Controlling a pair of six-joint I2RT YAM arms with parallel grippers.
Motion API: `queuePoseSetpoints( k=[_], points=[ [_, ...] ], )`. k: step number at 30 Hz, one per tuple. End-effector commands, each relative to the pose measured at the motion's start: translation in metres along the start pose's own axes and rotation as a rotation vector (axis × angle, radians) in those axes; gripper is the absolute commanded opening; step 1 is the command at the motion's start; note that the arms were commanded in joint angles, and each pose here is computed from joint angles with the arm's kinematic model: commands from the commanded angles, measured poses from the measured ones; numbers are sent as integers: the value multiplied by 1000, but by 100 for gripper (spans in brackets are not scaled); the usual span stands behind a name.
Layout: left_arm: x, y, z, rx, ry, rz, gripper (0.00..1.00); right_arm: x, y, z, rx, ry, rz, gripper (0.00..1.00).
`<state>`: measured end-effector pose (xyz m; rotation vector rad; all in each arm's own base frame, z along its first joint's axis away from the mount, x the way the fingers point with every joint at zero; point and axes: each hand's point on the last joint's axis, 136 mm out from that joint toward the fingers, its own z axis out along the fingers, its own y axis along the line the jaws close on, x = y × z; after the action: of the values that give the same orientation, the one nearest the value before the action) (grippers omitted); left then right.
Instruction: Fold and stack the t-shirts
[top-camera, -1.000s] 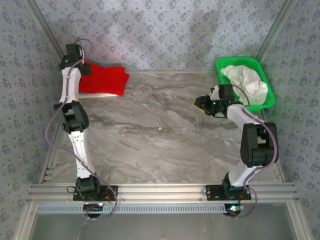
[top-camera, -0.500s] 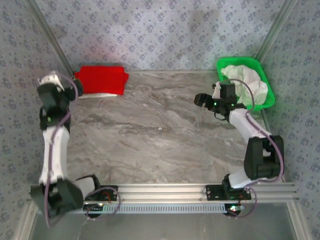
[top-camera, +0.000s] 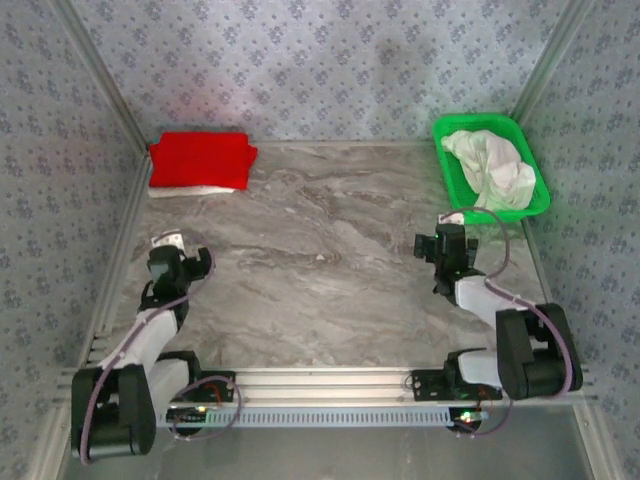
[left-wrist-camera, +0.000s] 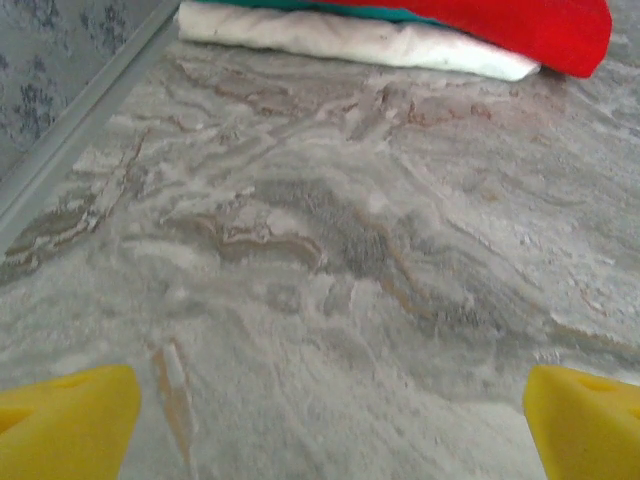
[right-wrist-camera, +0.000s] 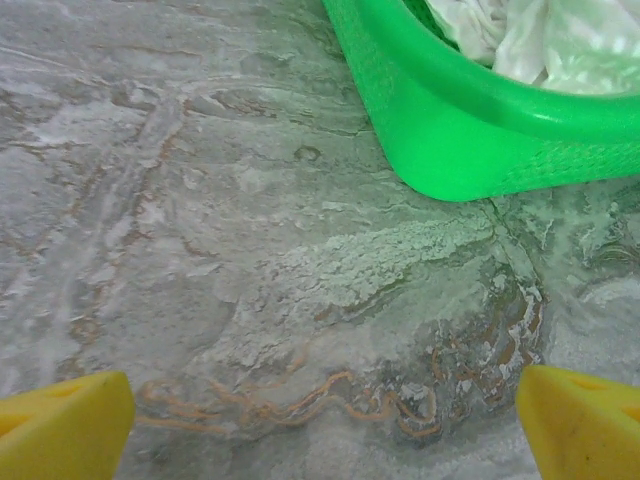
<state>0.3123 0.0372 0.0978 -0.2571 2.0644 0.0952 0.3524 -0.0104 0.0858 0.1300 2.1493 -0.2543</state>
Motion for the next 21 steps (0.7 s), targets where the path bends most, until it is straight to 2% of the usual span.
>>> queuePoseSetpoints(
  k=[1, 4, 6, 8, 10, 13, 15, 18, 20, 21],
  points=[
    [-33, -7, 5, 23, -170, 39, 98, -29, -8, 6, 34, -127, 0, 100],
    [-43, -11, 11, 45, -260, 54, 98, -39, -7, 7, 7, -229, -26, 100],
    [-47, -20, 16, 100, -291, 46, 98, -34, -9, 15, -26, -214, -4, 100],
    [-46, -33, 24, 159, -294, 60, 98, -32, -13, 20, -53, -222, 28, 100],
    [-37, -37, 34, 158, -277, 79, 98, -25, -11, 22, -85, -241, 43, 100],
    [-26, -42, 36, 187, -310, 96, 98, -18, 5, 11, -171, -325, -11, 100],
    [-26, -44, 33, 201, -334, 100, 98, -15, 11, 10, -189, -302, -35, 100],
    [-28, -47, 48, 204, -249, 108, 98, -19, 4, 35, -191, -162, 24, 100],
    [-28, -57, 67, 228, -133, 144, 98, -21, -7, 33, -164, -204, 57, 100],
    [-27, -50, 71, 200, -111, 113, 98, -20, -6, 33, -158, -193, 47, 100]
  ],
)
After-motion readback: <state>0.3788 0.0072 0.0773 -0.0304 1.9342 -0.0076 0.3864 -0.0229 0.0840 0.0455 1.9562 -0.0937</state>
